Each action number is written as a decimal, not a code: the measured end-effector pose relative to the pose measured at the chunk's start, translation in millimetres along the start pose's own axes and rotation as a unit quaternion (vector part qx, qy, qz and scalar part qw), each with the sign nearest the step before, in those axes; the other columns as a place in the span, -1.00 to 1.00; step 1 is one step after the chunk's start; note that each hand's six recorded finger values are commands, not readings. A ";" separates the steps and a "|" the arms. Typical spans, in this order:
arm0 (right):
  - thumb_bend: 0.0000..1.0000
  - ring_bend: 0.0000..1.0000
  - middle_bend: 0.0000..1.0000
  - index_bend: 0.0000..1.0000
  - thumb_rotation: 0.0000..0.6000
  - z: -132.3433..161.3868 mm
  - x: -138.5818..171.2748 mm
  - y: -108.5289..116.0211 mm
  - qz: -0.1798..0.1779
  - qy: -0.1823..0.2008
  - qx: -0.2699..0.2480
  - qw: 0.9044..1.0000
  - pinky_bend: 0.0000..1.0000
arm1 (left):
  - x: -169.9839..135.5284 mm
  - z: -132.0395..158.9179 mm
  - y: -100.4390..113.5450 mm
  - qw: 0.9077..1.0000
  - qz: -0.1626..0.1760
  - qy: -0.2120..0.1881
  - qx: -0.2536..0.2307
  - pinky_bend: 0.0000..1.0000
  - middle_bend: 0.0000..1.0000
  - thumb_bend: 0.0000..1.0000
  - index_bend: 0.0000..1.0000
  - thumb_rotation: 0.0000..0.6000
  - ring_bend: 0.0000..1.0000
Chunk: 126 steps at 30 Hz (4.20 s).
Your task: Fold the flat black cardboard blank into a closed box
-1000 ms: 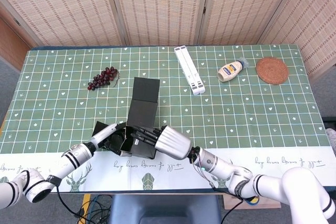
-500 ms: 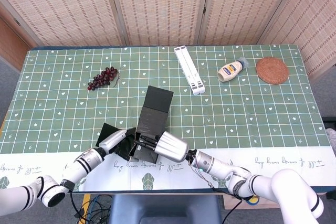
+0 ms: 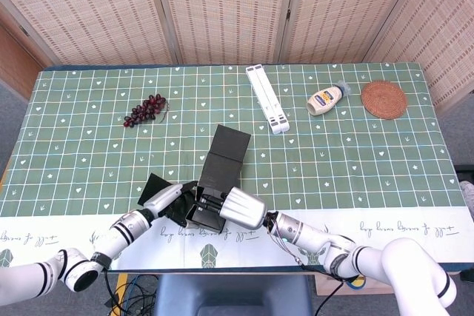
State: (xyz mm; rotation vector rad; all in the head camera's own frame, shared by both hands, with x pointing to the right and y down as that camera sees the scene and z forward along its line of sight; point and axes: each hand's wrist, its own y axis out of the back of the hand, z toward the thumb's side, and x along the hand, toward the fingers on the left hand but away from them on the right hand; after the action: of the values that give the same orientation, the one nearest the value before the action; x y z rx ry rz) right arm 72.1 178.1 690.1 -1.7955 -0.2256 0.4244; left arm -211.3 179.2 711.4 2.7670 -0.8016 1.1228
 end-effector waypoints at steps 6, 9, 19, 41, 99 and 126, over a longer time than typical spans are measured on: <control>-0.42 0.37 -0.52 -0.76 1.00 0.6 -0.2 -0.5 0.010 0.006 0.006 1.000 0.78 | 0.7 0.4 -1.3 1.000 -0.002 0.001 0.000 0.11 -0.62 -0.80 -0.64 1.00 -0.18; -0.39 0.38 -0.51 -0.74 1.00 0.8 0.7 -0.4 0.015 0.008 0.007 1.000 0.78 | 0.9 0.5 -1.8 1.000 -0.003 0.001 -0.001 0.11 -0.62 -0.80 -0.64 1.00 -0.18; -0.37 0.38 -0.47 -0.69 1.00 3.7 4.4 1.7 0.029 0.019 0.011 0.999 0.79 | 2.1 1.4 -3.7 1.000 -0.005 0.000 -0.005 0.11 -0.64 -0.80 -0.66 1.00 -0.18; -0.14 0.42 -0.32 -0.43 1.00 4.8 9.4 4.7 0.074 0.055 0.048 0.995 0.78 | 0.8 3.2 -5.0 1.000 -0.009 -0.003 -0.015 0.11 -0.65 -0.80 -0.68 1.00 -0.19; 0.33 0.49 0.34 0.43 1.00 9.8 -0.6 11.9 0.144 0.120 0.099 0.977 0.79 | -5.6 6.3 -9.7 0.999 -0.023 -0.006 -0.032 0.11 -0.65 -0.80 -0.68 1.00 -0.19; 0.26 0.49 0.05 0.14 1.00 0.1 8.2 13.3 0.139 0.113 0.101 0.979 0.79 | -4.1 9.4 -10.9 0.999 -0.017 -0.006 -0.037 0.11 -0.65 -0.80 -0.68 1.00 -0.18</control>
State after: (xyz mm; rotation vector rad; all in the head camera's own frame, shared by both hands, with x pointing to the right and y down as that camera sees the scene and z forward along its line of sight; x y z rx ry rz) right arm 78.6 177.8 675.9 -1.6615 0.2248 0.4195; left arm -202.6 188.2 703.4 2.7182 -0.7766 1.0498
